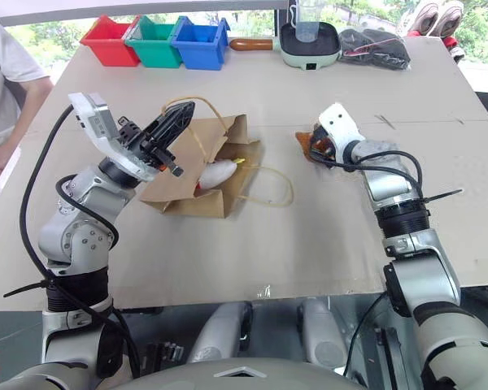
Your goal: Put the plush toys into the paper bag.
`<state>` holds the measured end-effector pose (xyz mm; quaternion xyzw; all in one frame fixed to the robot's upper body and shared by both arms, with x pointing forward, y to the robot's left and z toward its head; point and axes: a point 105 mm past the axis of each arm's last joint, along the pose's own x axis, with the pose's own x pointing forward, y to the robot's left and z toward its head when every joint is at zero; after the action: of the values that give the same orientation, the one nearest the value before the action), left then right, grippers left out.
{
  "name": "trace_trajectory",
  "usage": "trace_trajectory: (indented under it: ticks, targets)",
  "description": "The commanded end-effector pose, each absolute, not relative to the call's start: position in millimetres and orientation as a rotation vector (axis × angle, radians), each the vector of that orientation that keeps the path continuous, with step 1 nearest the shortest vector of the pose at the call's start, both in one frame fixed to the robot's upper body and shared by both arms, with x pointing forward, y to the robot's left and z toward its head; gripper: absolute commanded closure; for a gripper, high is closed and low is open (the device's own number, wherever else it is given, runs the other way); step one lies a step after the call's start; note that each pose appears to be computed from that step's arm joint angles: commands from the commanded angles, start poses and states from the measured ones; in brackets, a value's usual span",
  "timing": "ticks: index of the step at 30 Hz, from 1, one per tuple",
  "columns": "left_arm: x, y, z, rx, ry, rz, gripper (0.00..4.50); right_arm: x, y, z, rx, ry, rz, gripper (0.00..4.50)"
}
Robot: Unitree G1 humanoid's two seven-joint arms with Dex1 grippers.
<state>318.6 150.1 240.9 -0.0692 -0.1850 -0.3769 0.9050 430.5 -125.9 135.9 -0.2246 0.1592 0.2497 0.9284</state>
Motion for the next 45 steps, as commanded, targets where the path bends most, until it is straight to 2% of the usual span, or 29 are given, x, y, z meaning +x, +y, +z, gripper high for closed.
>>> trace_trajectory:
  ticks: [1, 4, 8, 12, 15, 20, 28, 32, 37, 45]
  targets:
    - [314, 150, 252, -0.123, -0.438, -0.778, 4.5, 435, -132, 138, -0.484, 0.299, 0.499, 2.99]
    - [313, 150, 252, -0.128, -0.442, -0.778, 4.5, 428, -125, 157, -0.496, 0.178, 0.569, 4.45]
    - [313, 146, 252, -0.146, -0.442, -0.795, 4.5, 386, -101, 190, -0.525, -0.046, 0.81, 4.45]
    - [315, 144, 252, -0.15, -0.437, -0.811, 4.5, 345, -71, 204, -0.509, -0.115, 0.997, 4.45]
    - [318, 139, 254, -0.15, -0.433, -0.833, 4.5, 323, -37, 201, -0.554, -0.14, 1.132, 4.45]
    - [318, 130, 255, -0.153, -0.424, -0.868, 4.5, 319, 10, 175, -0.641, -0.133, 1.253, 4.45]
    - [311, 117, 249, -0.16, -0.396, -0.908, 4.5, 324, 55, 164, -0.683, -0.204, 1.379, 4.45]
    - [306, 114, 246, -0.179, -0.387, -0.911, 4.5, 330, 67, 158, -0.682, -0.225, 1.388, 4.45]
    - [299, 111, 243, -0.264, -0.377, -0.91, 4.5, 349, 76, 141, -0.638, -0.179, 1.295, 4.45]
    - [293, 122, 244, -0.531, -0.362, -0.857, 4.5, 322, 80, 157, -0.411, -0.292, 1.412, 4.45]
